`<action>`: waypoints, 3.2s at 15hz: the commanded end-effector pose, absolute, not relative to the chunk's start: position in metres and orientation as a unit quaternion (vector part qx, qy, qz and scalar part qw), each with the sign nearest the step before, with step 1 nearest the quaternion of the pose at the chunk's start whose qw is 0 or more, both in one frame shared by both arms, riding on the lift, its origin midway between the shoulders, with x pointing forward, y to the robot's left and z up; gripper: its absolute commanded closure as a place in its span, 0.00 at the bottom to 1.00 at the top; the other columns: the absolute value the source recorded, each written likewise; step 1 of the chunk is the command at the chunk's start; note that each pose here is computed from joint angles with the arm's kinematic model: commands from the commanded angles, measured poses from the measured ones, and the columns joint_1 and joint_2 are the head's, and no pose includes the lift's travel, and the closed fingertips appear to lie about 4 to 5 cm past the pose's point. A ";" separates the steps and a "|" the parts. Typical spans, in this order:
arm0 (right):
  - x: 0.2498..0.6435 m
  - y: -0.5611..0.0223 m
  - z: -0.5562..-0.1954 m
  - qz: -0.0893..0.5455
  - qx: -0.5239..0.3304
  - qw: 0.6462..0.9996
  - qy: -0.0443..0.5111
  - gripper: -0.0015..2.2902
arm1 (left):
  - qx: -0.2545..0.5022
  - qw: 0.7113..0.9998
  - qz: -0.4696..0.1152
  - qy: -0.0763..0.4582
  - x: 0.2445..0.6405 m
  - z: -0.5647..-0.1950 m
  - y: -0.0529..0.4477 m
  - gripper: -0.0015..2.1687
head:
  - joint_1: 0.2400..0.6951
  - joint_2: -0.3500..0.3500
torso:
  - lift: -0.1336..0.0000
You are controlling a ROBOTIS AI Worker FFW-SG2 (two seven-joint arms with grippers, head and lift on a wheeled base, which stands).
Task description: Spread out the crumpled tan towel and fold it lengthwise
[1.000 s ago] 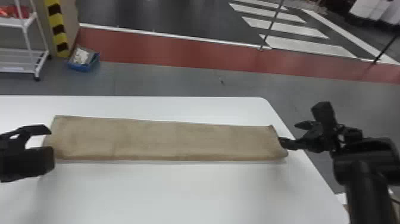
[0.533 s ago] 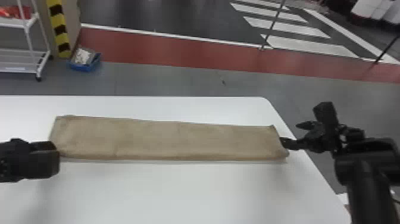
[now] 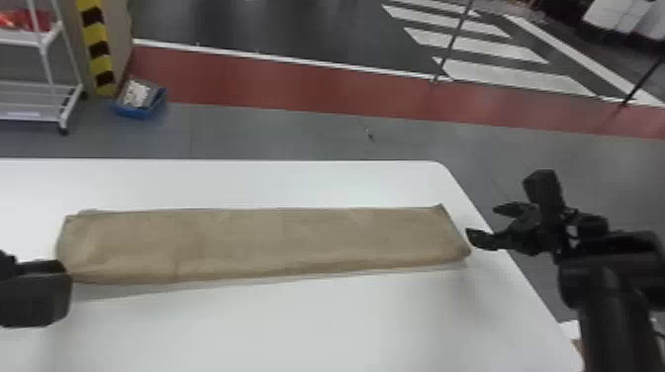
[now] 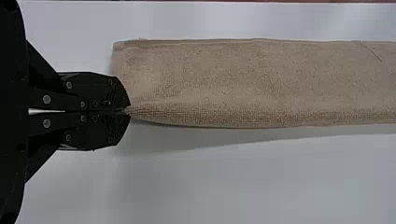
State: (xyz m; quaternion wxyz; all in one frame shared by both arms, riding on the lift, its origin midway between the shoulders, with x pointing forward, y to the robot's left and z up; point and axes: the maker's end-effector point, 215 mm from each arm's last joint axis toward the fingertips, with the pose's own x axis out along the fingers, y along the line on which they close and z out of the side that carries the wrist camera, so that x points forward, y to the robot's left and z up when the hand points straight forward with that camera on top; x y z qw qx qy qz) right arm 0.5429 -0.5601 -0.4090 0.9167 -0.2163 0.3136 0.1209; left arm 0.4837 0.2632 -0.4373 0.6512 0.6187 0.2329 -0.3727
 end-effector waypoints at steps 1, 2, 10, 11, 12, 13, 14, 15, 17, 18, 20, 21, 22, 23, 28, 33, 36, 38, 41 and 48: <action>0.543 -0.557 -0.410 0.124 -0.216 0.916 0.313 0.06 | 0.620 0.637 -0.385 0.249 0.457 -0.438 0.274 0.66 | 1.00 0.05 | 0.07; 0.542 -0.557 -0.411 0.125 -0.217 0.916 0.314 0.06 | 0.617 0.631 -0.393 0.260 0.443 -0.443 0.280 0.66 | 1.00 0.06 | 0.07; 0.540 -0.541 -0.398 0.139 -0.184 0.925 0.303 0.07 | 0.596 0.645 -0.408 0.249 0.422 -0.429 0.284 0.40 | 1.00 0.10 | 0.07; 0.538 -0.541 -0.398 0.138 -0.179 0.926 0.304 0.07 | 0.590 0.659 -0.404 0.232 0.426 -0.419 0.276 0.16 | 1.00 0.10 | 0.07; 0.536 -0.540 -0.398 0.139 -0.181 0.925 0.304 0.07 | 0.585 0.671 -0.397 0.223 0.430 -0.415 0.272 0.00 | 1.00 0.09 | 0.07; 0.537 -0.539 -0.395 0.139 -0.182 0.926 0.301 0.07 | 0.589 0.677 -0.386 0.215 0.436 -0.411 0.271 0.00 | 1.00 0.09 | 0.07; 0.538 -0.538 -0.393 0.140 -0.179 0.927 0.297 0.07 | 0.593 0.680 -0.376 0.211 0.440 -0.410 0.272 0.00 | 1.00 0.08 | 0.07; 0.537 -0.538 -0.394 0.140 -0.179 0.927 0.298 0.07 | 0.594 0.681 -0.371 0.214 0.444 -0.409 0.276 0.00 | 1.00 0.08 | 0.07; 0.537 -0.541 -0.390 0.136 -0.166 0.932 0.293 0.07 | 0.587 0.700 -0.340 0.223 0.465 -0.394 0.298 0.00 | 1.00 0.08 | 0.07; 0.537 -0.544 -0.388 0.134 -0.166 0.932 0.292 0.07 | 0.576 0.717 -0.320 0.228 0.478 -0.382 0.313 0.00 | 1.00 0.09 | 0.07; 0.541 -0.543 -0.384 0.132 -0.159 0.935 0.289 0.07 | 0.548 0.748 -0.289 0.237 0.496 -0.363 0.340 0.00 | 1.00 0.13 | 0.07; 0.541 -0.544 -0.385 0.127 -0.148 0.936 0.294 0.07 | 0.536 0.757 -0.286 0.241 0.501 -0.357 0.348 0.00 | 1.00 0.15 | 0.07; 0.542 -0.544 -0.385 0.127 -0.147 0.936 0.294 0.07 | 0.527 0.762 -0.285 0.245 0.504 -0.354 0.356 0.00 | 1.00 0.17 | 0.07; 0.543 -0.542 -0.386 0.129 -0.147 0.935 0.295 0.07 | 0.526 0.761 -0.283 0.254 0.505 -0.358 0.363 0.00 | 1.00 0.19 | 0.07; 0.547 -0.543 -0.388 0.123 -0.131 0.937 0.299 0.06 | 0.409 0.824 -0.257 0.295 0.520 -0.368 0.374 0.04 | 1.00 0.24 | 0.07; 0.546 -0.546 -0.389 0.108 -0.081 0.942 0.308 0.06 | 0.252 0.879 -0.225 0.337 0.533 -0.385 0.371 0.05 | 1.00 0.25 | 0.07; 0.543 -0.550 -0.389 0.102 -0.069 0.943 0.308 0.06 | 0.166 0.893 -0.208 0.364 0.527 -0.398 0.372 0.07 | 1.00 0.25 | 0.07; 0.544 -0.550 -0.387 0.101 -0.062 0.946 0.303 0.06 | 0.152 0.893 -0.200 0.373 0.524 -0.402 0.374 0.07 | 1.00 0.24 | 0.07; 0.544 -0.549 -0.386 0.103 -0.059 0.947 0.300 0.06 | 0.143 0.895 -0.199 0.373 0.522 -0.405 0.371 0.07 | 1.00 0.24 | 0.07; 0.543 -0.552 -0.383 0.098 -0.046 0.949 0.296 0.06 | 0.140 0.895 -0.194 0.377 0.516 -0.410 0.374 0.07 | 1.00 0.24 | 0.07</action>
